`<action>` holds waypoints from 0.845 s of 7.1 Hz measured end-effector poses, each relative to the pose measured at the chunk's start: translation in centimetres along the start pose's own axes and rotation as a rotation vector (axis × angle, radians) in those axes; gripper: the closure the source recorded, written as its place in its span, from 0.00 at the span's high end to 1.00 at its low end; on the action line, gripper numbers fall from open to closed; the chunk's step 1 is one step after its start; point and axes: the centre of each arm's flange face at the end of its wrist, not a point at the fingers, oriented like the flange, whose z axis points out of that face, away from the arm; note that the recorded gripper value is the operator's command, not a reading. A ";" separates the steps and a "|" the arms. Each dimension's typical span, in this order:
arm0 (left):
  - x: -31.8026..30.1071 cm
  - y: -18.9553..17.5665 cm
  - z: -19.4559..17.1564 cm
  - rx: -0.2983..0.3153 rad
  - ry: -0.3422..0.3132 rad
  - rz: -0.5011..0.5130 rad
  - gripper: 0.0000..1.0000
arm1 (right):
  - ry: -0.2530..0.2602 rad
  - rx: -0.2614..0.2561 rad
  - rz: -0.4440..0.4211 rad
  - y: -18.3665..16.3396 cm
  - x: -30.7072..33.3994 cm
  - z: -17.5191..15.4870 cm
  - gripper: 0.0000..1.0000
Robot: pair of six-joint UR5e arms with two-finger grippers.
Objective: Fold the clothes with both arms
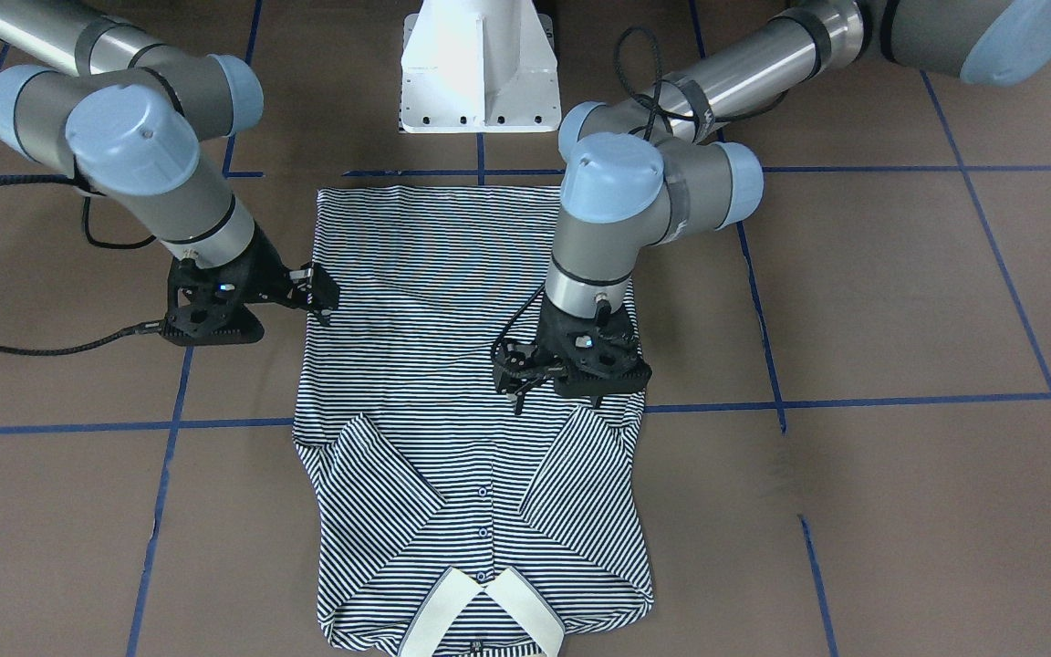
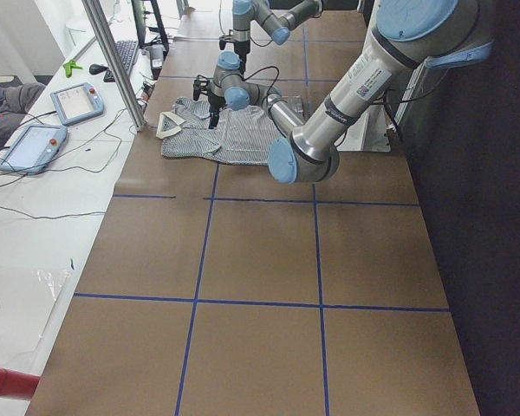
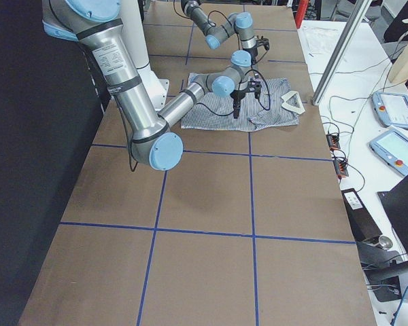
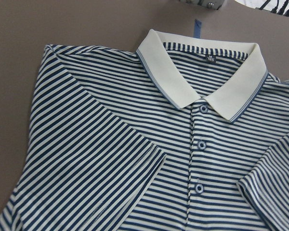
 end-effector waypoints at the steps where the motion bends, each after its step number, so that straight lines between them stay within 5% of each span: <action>1: -2.7 1.6 -3.0 0.002 0.008 0.025 1.00 | -0.014 0.012 0.036 4.8 -0.2 1.4 1.00; 4: -4.8 3.3 -7.2 0.013 0.028 0.059 1.00 | -0.032 0.057 0.137 17.0 -0.1 6.4 1.00; 6: -4.6 3.4 -7.7 0.018 0.034 0.062 1.00 | 0.005 0.038 0.152 20.6 1.1 8.4 0.99</action>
